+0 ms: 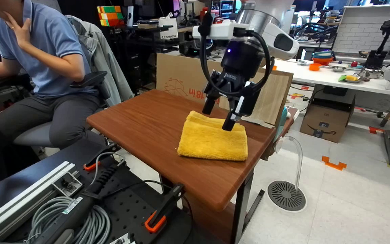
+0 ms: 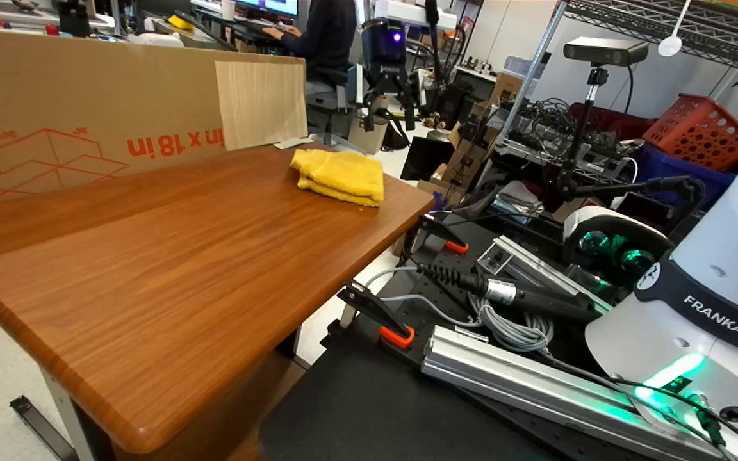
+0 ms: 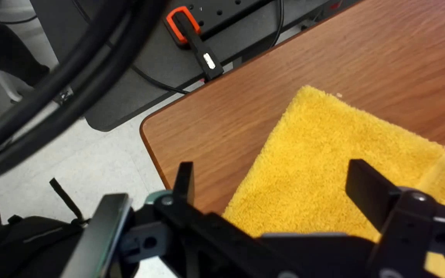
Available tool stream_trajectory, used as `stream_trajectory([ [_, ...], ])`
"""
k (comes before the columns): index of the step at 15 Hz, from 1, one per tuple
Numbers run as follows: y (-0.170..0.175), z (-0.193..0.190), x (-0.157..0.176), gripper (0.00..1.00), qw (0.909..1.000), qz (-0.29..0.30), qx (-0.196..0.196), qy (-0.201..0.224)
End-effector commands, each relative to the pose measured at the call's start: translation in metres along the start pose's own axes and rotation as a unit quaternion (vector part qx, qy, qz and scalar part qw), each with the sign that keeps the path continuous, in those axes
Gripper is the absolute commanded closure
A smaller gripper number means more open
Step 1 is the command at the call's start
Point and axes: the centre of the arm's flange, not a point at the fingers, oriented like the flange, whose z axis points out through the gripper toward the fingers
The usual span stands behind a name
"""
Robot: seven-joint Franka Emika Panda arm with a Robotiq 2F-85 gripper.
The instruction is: Wipe the table with the yellow towel
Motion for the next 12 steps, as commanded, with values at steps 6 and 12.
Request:
stream_trajectory([
  [6,-0.003,-0.004,0.010,0.00,0.9998,0.000,-0.006,-0.016],
  [12,-0.074,0.048,0.029,0.00,0.9919,-0.026,0.121,0.030],
])
